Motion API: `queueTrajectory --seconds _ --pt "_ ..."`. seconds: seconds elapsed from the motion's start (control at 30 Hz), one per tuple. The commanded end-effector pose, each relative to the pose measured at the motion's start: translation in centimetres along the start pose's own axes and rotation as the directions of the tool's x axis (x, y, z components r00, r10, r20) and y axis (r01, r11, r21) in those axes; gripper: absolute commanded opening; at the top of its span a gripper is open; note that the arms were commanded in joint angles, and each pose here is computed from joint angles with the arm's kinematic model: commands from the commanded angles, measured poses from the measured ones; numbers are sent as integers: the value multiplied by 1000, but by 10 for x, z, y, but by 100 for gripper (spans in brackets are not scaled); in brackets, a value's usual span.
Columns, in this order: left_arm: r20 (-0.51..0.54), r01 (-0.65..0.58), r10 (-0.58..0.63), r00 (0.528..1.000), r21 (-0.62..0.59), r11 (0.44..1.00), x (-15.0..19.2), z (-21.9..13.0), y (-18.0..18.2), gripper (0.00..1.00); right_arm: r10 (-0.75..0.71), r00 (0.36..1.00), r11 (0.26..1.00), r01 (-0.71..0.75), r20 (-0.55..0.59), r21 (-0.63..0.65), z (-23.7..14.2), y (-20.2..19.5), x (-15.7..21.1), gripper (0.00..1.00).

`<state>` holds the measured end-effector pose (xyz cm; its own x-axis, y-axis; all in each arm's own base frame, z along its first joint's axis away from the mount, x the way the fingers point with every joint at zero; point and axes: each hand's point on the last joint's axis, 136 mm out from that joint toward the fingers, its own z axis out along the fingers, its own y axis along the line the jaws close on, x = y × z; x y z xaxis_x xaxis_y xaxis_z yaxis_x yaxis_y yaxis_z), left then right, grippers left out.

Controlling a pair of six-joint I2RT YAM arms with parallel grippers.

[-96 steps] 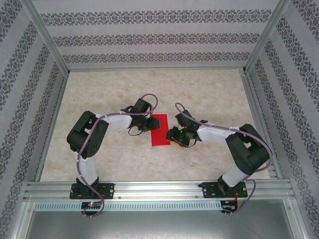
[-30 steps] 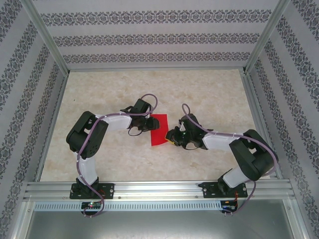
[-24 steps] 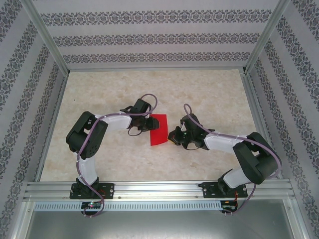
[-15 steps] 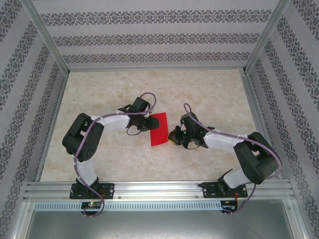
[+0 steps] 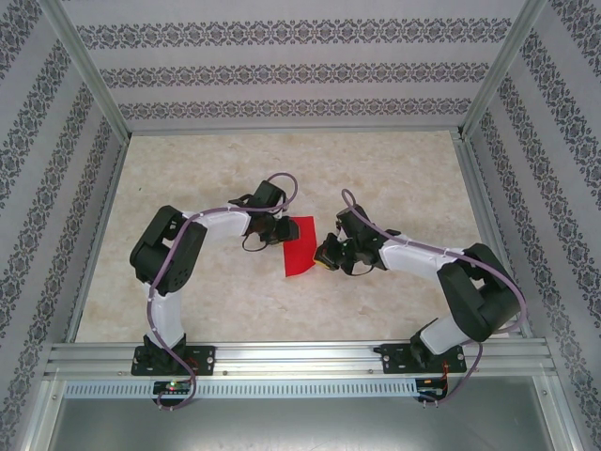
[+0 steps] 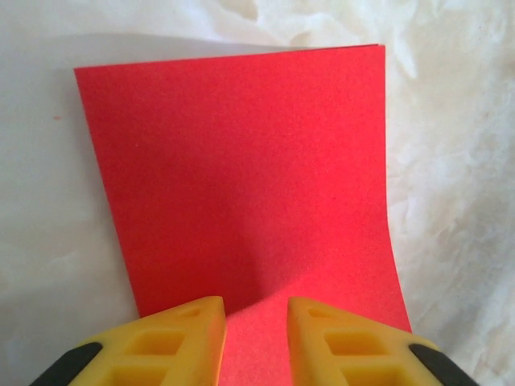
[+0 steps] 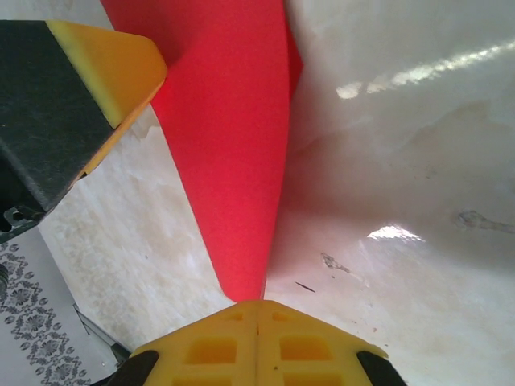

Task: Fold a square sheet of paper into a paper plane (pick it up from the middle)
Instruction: Third fold the triangle at the center of the table.

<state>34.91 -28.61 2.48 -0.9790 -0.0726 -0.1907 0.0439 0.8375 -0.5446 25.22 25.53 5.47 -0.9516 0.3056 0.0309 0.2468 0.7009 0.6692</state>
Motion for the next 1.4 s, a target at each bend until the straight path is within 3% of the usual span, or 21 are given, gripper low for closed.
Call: queueTrajectory --seconds 0.0,0.23,0.63,0.73,0.9,1.37 --pt "-29 2 -3 1000 -25 1000 2 5 9 27 -30 1000 999 30 0 -29 -1 15 -7 0" --pt "-37 14 -15 999 -44 999 8 7 17 24 -59 998 994 61 21 -88 3 39 -16 0" --pt "-20 7 -8 1000 -11 1000 3 0 6 19 -71 997 995 72 7 -64 28 47 -25 0" --pt "19 -4 4 1000 19 1000 -6 -11 -7 19 -69 997 996 70 20 -49 32 43 -29 0" --pt "128 7 -2 992 -37 999 -24 -29 -3 19 -56 998 998 57 42 -28 39 36 -35 0" --pt "43 49 -46 998 -85 995 -13 3 20 13 -77 995 994 82 70 -67 47 42 -44 0"
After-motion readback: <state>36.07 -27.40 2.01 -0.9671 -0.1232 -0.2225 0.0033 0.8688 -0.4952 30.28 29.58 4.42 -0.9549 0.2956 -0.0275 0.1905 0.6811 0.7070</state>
